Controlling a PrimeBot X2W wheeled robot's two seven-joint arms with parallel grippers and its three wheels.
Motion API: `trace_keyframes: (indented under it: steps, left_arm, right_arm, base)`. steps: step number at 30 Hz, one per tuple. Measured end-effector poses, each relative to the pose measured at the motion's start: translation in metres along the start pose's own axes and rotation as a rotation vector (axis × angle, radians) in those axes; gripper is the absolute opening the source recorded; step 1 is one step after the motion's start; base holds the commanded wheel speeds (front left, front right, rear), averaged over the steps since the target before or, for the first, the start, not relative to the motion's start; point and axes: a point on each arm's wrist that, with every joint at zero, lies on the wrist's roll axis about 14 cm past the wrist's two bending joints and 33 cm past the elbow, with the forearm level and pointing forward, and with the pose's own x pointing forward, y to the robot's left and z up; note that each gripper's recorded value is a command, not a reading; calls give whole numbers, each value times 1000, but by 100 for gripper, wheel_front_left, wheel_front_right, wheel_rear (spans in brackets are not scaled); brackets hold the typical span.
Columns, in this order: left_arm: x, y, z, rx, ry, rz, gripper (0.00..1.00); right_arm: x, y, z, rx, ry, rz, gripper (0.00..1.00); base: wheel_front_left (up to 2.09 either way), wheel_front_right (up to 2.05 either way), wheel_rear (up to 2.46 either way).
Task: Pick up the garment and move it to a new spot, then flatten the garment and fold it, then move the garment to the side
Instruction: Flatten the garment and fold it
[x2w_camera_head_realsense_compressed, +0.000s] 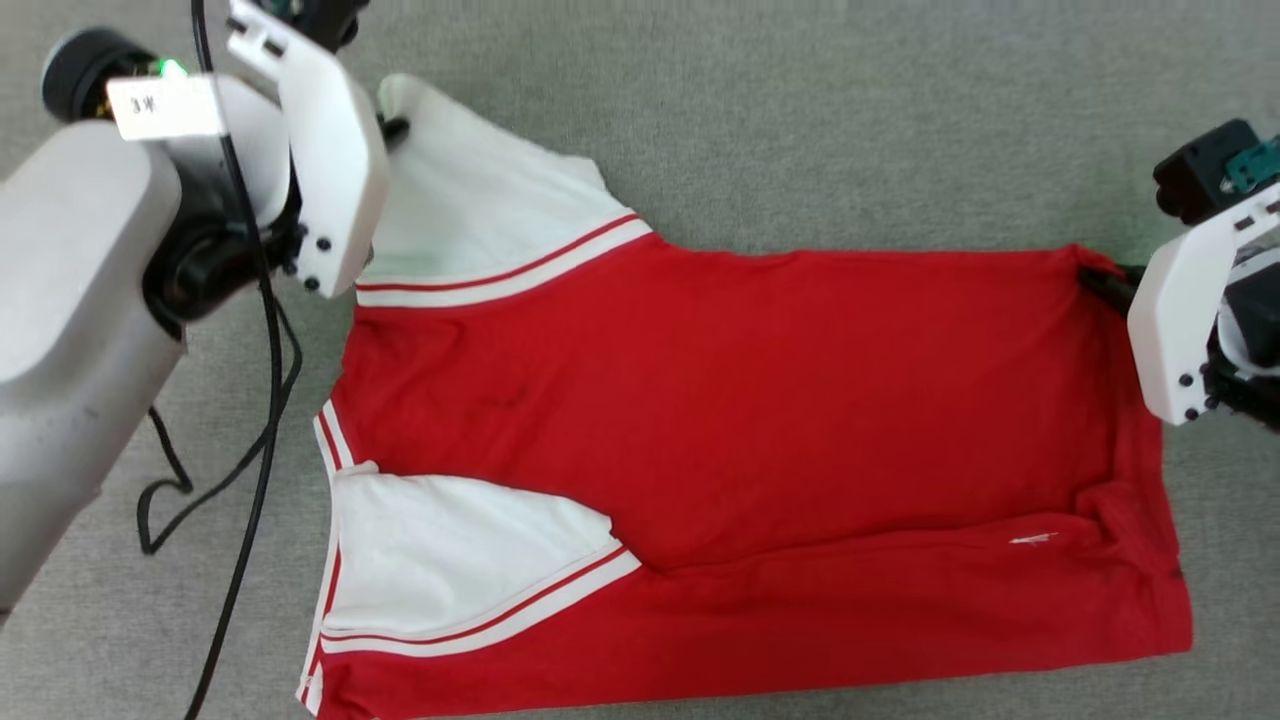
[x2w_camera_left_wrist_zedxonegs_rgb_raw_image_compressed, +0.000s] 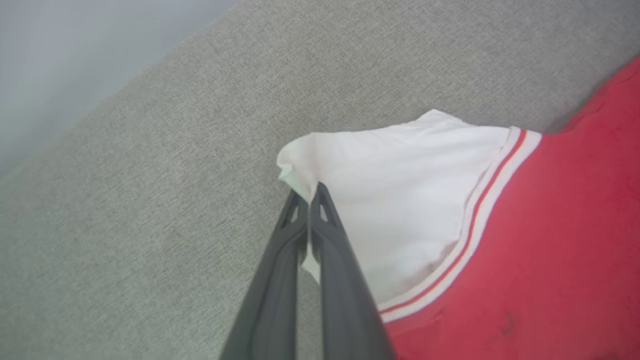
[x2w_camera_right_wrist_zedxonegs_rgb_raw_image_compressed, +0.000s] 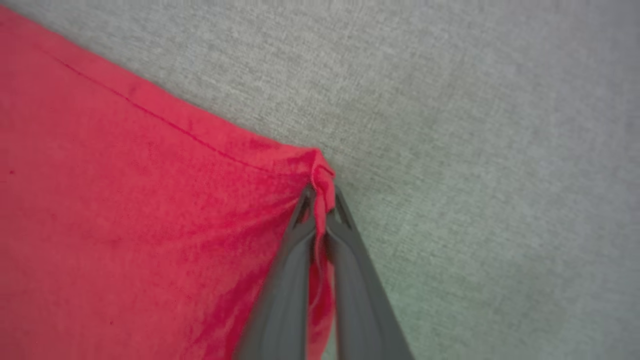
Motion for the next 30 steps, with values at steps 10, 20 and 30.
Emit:
trace_keyframes:
  steps: [10, 20, 30]
  left_arm:
    - [-46, -19, -3, 2, -72, 8, 0]
    - [-95, -45, -35, -23, -99, 24, 0]
    - [-125, -78, -102, -130, -36, 27, 0]
  right_arm:
    - [-48, -3, 28, 29, -281, -29, 0]
    - [-89, 11, 12, 24, -387, -22, 0]
    - [-109, 38, -31, 70, -389, 23, 0]
  base:
    - [0, 0, 0]
    - [0, 0, 0]
    - [0, 0, 0]
